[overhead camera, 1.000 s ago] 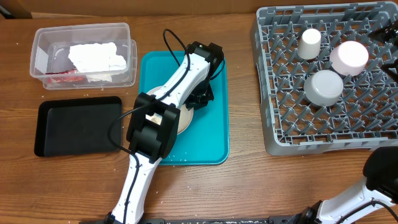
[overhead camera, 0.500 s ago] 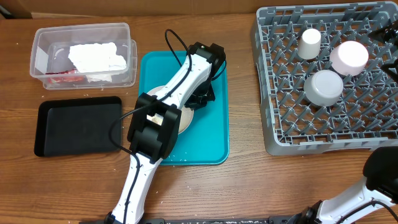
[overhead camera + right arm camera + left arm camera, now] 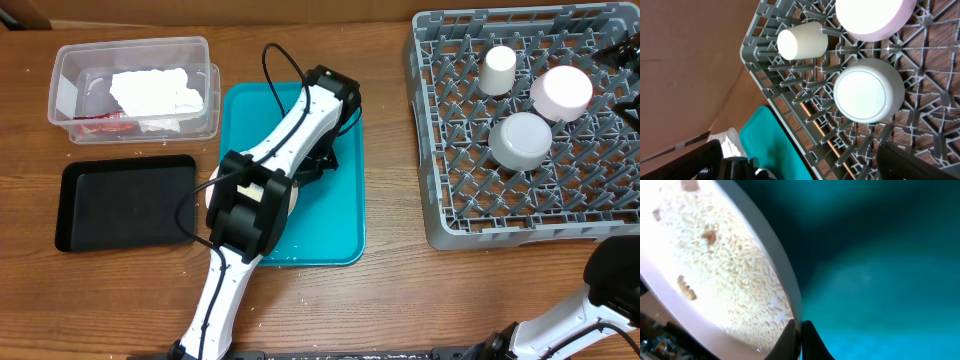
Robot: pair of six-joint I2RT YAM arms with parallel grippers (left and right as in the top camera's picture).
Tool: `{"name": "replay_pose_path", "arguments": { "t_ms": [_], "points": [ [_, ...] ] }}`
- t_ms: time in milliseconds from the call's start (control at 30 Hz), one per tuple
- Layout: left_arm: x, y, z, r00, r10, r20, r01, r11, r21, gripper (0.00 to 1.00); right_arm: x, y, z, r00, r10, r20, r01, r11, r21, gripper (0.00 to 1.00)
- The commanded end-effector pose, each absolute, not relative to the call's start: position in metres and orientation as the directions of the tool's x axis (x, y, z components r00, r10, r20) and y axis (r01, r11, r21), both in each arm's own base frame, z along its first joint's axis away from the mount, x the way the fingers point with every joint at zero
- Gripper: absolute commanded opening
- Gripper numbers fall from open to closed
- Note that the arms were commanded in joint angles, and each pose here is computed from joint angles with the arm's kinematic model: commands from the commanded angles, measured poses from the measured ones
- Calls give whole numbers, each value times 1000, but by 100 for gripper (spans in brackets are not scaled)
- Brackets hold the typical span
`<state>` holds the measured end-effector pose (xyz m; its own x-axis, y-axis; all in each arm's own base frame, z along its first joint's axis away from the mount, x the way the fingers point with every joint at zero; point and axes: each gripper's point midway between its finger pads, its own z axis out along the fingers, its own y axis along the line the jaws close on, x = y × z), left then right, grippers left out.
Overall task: Sort waste into correct bins and load items into the dishwasher
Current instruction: 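Reach the left gripper to the white rice plate and grasp its rim, then carry the plate left and tip the rice onto the black tray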
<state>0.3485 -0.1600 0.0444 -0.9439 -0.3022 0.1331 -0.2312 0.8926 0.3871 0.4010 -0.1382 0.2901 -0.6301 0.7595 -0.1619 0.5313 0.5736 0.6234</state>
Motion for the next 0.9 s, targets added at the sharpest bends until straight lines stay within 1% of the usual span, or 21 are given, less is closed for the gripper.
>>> {"name": "replay_pose_path", "arguments": {
  "t_ms": [0, 133, 300, 433, 600, 667, 767, 867],
  "points": [
    [367, -160, 68, -950, -310, 35, -275, 885, 377, 4, 401, -137, 295, -630, 757, -175, 522, 580, 626, 100],
    [370, -165, 85, -951, -309, 8, -289, 899, 329, 4, 401, -137, 295, -630, 757, -175, 522, 580, 626, 100],
    [376, -153, 108, -940, -339, -34, -334, 898, 287, 4, 401, -137, 294, -630, 757, -175, 522, 579, 626, 100],
    [385, -128, 132, -912, -402, -75, -408, 880, 243, 4, 401, -137, 295, -630, 757, -175, 522, 580, 626, 100],
    [396, -76, 159, -844, -523, -117, -536, 823, 186, 4, 401, -137, 294, -630, 757, -175, 522, 579, 626, 100],
    [399, -56, 163, -811, -574, -112, -585, 794, 164, 4, 401, -137, 294, -630, 757, -175, 522, 579, 626, 100],
    [401, -31, 161, -753, -657, -42, -657, 746, 105, 4, 401, -137, 294, -630, 757, -175, 522, 579, 626, 100],
    [401, -9, 160, -703, -711, -10, -710, 700, 76, 4, 401, -137, 294, -630, 757, -175, 522, 579, 626, 100]
  ]
}}
